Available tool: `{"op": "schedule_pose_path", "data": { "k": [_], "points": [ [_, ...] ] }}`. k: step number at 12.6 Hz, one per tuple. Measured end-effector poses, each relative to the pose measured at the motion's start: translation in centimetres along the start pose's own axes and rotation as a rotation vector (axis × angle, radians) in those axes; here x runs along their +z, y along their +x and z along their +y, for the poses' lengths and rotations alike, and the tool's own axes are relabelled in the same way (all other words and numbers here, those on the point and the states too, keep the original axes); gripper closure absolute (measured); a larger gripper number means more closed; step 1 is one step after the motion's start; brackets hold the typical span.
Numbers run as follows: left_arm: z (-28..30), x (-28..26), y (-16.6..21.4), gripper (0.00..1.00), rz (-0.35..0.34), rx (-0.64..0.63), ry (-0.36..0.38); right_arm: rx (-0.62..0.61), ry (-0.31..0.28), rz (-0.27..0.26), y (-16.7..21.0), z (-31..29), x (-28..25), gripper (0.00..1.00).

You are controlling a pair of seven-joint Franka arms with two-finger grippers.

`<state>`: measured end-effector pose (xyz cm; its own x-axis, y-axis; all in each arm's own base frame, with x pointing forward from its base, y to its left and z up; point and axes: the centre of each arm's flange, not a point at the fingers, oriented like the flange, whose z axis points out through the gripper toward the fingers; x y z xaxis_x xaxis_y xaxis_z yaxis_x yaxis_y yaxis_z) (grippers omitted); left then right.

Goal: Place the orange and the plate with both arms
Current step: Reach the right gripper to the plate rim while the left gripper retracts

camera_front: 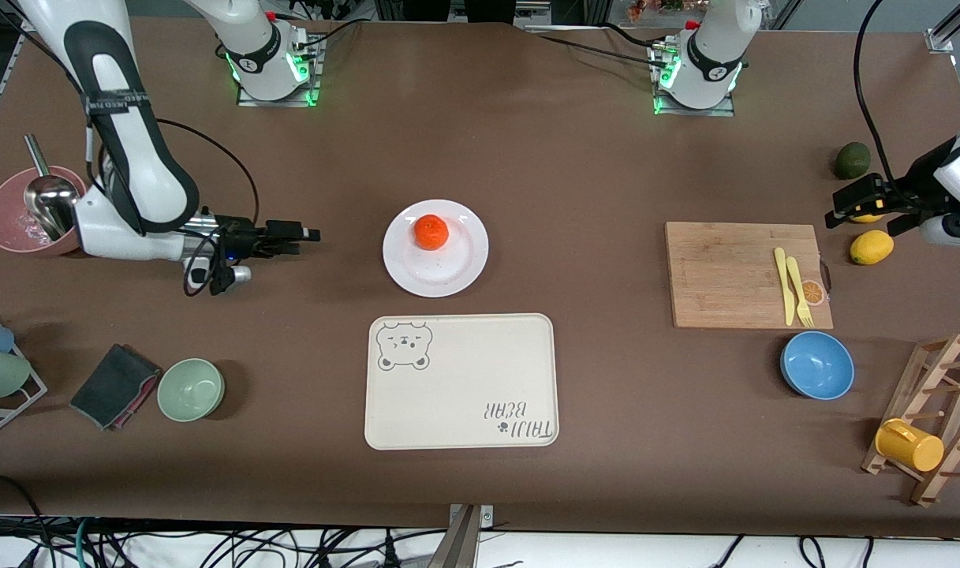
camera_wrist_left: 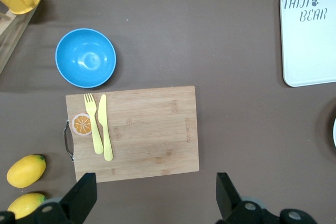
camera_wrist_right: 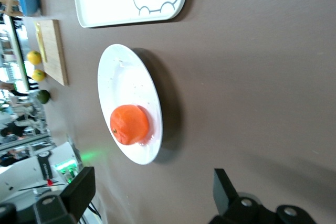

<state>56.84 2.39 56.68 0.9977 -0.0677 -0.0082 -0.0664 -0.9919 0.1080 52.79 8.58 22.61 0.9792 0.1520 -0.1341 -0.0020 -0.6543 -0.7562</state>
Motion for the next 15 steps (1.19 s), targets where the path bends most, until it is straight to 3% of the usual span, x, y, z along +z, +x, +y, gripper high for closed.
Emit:
{"op": "schedule_pose_path", "data": {
  "k": [4,7,11,12,15],
  "points": [
    [1.8,0.4,0.1,0.0,-0.015,0.041,0.006,0.041,0.053,0.038,-0.9,1.3,4.2,0.01],
    [1.6,-0.1,0.1,0.0,-0.005,0.089,0.007,0.073,0.049,0.066,-1.3,1.4,6.9,0.07],
    [1.6,-1.6,0.0,0.0,0.013,0.112,0.01,0.109,0.076,0.123,-1.4,1.5,10.4,0.19],
    [1.7,-2.1,-0.1,0.0,0.014,0.121,0.015,0.111,0.075,0.123,-1.5,1.7,11.0,0.19],
    [1.4,-2.6,-0.2,0.0,0.003,0.14,0.072,0.116,0.074,0.124,-1.6,2.0,11.2,0.34]
  ]
}}
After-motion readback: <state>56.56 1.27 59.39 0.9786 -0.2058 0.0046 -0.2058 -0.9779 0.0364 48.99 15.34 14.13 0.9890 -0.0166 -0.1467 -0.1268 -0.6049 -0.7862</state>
